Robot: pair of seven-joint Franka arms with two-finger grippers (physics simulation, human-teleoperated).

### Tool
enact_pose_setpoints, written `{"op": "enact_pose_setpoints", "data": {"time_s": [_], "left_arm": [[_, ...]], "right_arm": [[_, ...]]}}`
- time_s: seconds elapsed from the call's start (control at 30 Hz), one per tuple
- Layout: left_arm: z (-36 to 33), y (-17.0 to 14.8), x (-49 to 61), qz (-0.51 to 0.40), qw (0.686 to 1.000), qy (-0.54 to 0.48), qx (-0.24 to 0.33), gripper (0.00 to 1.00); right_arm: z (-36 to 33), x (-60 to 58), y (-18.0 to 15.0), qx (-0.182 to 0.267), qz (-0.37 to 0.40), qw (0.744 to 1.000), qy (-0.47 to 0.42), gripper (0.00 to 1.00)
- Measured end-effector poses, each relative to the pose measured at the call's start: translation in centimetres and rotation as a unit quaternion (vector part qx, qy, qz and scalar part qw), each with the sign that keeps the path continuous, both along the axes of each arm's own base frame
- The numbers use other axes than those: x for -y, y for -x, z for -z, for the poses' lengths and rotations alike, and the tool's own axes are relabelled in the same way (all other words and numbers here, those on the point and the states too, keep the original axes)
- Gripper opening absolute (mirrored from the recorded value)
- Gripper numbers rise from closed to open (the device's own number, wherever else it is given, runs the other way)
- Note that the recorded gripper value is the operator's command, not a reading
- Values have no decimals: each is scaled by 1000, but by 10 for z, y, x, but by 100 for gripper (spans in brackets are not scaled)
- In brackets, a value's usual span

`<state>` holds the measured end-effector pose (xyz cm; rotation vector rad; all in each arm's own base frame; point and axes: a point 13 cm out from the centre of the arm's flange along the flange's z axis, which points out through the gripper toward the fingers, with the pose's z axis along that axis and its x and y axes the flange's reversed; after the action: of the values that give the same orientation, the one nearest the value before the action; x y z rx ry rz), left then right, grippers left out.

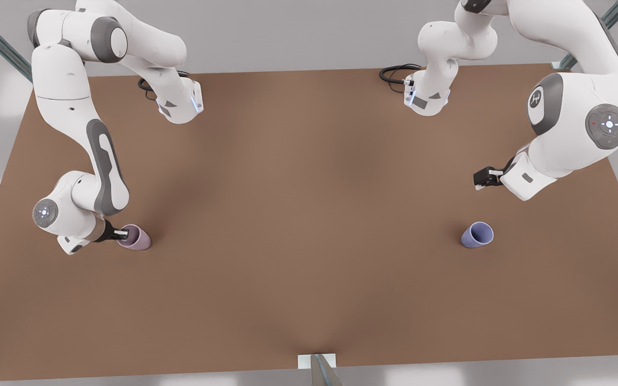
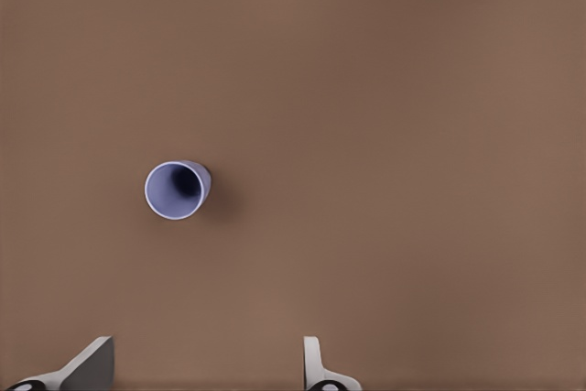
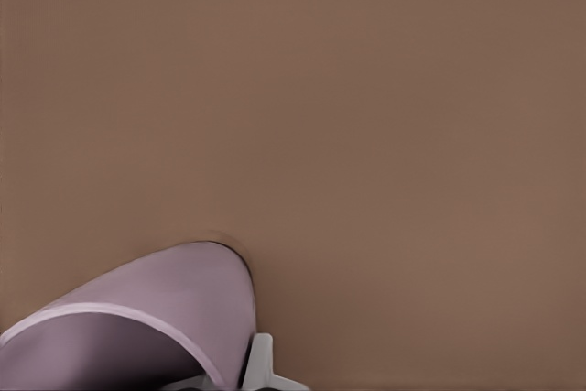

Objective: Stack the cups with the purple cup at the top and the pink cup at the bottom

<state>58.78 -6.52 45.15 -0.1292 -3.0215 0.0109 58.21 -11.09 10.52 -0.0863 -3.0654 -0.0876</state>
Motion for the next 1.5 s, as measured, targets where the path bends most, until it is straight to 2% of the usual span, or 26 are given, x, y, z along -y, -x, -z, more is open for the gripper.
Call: {"op": "enact_pose_setpoints", "data": {"time_s": [0.17,0.37,0.57,0.73,1.1,1.27,1.43,1.47,1.5], "left_arm": [[1,0,0,0,1000,0,-2,100],[1,0,1,0,1000,0,-2,100],[0,1,0,0,1000,0,-1,100],[1,0,0,-1,1000,-1,-2,100],[5,1,1,0,1000,-3,-6,100],[67,-19,-15,-10,999,-21,-33,100],[161,-63,-99,-67,997,-26,-26,100],[180,-69,-120,-80,996,-24,-23,100],[198,-74,-141,-91,995,-23,-21,100]], "right_arm": [[-50,-16,-18,36,-19,999,2,21],[-89,-129,-39,48,-114,992,-5,21],[-89,-283,-33,44,-205,978,-8,21],[-86,-404,-10,46,-239,970,-10,21],[-55,-581,42,49,-196,979,-10,21],[-28,-600,60,36,-149,988,-2,21],[-12,-600,63,29,-100,995,5,21],[-9,-599,64,28,-92,995,6,25],[-7,-599,64,27,-83,996,7,100]]}}
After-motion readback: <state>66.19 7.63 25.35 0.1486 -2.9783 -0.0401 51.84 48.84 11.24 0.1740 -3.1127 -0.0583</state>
